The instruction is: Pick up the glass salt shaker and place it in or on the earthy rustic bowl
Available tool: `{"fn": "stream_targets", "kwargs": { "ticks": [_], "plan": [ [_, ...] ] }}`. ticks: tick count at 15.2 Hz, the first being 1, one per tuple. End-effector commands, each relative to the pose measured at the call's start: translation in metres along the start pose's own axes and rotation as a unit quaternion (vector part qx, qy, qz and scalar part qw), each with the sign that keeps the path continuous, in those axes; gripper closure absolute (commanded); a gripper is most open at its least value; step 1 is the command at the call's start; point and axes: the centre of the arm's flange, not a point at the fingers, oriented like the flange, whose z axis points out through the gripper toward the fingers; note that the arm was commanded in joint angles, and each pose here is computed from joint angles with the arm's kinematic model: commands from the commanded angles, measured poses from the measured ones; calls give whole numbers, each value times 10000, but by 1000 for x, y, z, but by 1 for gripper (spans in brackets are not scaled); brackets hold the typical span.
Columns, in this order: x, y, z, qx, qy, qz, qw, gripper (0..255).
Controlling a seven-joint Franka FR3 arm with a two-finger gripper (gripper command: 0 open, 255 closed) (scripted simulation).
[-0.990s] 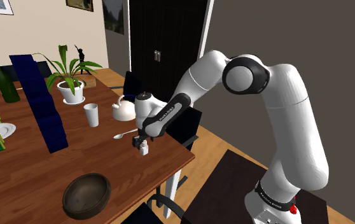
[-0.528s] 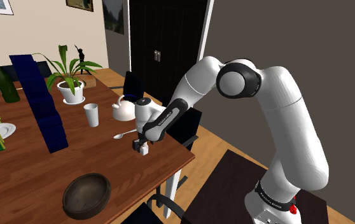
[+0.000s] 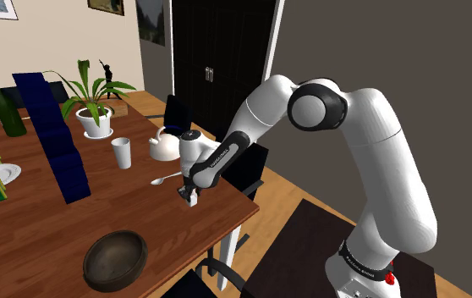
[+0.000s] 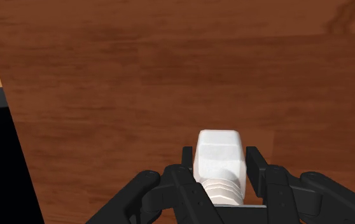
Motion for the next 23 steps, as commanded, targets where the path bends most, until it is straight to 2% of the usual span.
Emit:
{"fn": "stream_targets", "kwargs": {
  "ticks": [1,7,23],
  "plan": [
    [0,0,0,-3,-4,2,10000,255],
    [0,0,0,-3,-4,2,10000,255],
    [7,10,-83,-3,-4,2,10000,255]
  ]
}}
